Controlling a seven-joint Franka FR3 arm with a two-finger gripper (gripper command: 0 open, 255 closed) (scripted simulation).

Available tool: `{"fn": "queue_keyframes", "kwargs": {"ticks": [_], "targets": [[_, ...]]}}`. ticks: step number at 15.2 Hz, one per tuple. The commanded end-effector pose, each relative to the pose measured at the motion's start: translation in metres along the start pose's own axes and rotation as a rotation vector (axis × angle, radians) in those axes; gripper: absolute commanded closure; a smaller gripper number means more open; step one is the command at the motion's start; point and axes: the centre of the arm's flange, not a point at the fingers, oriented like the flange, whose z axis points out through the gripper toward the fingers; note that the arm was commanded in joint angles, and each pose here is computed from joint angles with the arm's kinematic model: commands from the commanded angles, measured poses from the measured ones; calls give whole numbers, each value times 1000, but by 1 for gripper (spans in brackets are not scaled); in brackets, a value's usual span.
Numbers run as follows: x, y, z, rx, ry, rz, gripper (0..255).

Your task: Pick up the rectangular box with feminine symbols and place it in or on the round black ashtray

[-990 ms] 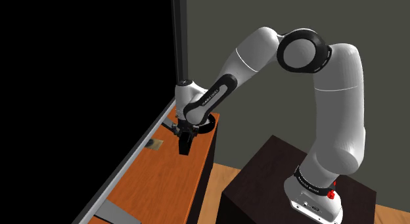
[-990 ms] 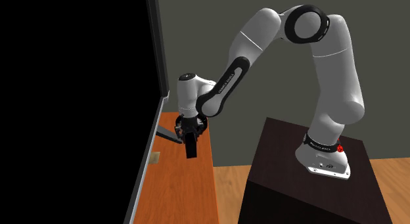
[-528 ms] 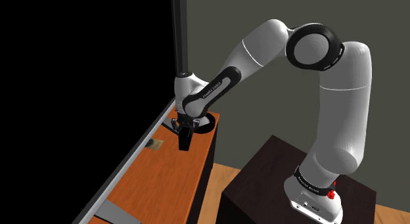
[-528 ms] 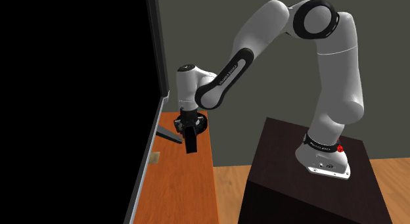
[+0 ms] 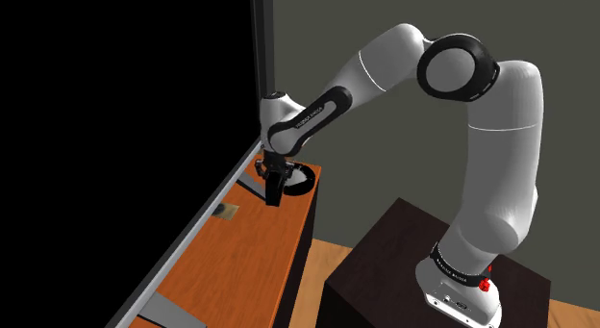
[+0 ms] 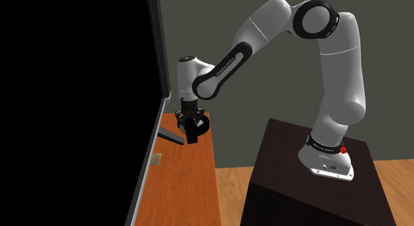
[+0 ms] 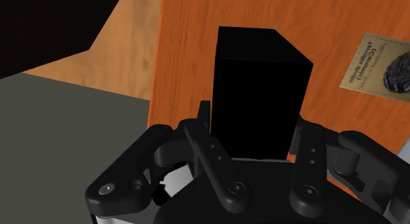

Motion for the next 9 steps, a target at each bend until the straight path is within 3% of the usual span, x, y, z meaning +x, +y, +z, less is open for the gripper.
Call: {"fn": "queue_keyframes", "kwargs": {"ticks": [1, 9], "targets": [[25, 2, -4, 0, 1, -1, 255], [130, 12, -12, 0, 1, -1, 255]]}}
